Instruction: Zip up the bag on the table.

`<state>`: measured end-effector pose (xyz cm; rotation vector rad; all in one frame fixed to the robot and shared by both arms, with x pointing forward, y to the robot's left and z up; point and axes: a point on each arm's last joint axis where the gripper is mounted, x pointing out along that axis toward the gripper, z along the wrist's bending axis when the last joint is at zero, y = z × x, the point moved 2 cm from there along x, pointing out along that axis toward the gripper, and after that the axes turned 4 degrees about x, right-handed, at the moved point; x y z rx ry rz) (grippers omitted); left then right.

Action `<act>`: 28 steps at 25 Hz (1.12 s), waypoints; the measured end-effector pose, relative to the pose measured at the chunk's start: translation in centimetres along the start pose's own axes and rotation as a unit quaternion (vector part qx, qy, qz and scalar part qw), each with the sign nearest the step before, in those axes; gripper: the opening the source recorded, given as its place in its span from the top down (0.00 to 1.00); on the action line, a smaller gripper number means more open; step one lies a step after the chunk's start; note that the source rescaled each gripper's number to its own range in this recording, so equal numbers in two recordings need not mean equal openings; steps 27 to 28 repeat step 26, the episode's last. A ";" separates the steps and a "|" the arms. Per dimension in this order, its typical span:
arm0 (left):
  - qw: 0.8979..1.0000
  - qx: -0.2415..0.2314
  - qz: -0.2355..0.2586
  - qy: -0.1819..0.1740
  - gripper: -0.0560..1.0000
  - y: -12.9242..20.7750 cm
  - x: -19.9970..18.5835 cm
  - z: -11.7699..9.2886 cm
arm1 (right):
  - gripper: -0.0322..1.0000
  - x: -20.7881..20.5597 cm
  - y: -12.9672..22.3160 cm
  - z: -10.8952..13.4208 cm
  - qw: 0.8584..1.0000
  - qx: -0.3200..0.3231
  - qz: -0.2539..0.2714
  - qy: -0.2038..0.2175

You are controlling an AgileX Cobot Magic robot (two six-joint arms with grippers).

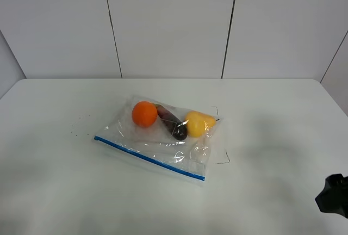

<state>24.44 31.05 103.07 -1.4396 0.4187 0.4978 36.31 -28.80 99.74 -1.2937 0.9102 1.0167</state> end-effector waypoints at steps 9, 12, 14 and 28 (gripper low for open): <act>1.000 0.000 0.000 -0.001 0.05 0.0 0.0 0.0 | 0.00 -5.4 4.9 0.3 0.971 -0.018 -0.240 -0.004; 1.000 0.000 0.000 -0.001 0.05 0.0 0.0 0.0 | 0.00 -6.7 6.7 0.4 0.950 -0.023 -0.312 -0.005; 1.000 0.000 0.000 -0.001 0.05 0.0 0.0 0.0 | 0.00 -7.4 7.9 0.4 0.935 -0.026 -0.355 -0.006; 1.000 0.000 0.000 -0.001 0.05 0.0 0.0 0.0 | 0.00 -7.9 9.0 0.4 0.920 -0.029 -0.390 -0.007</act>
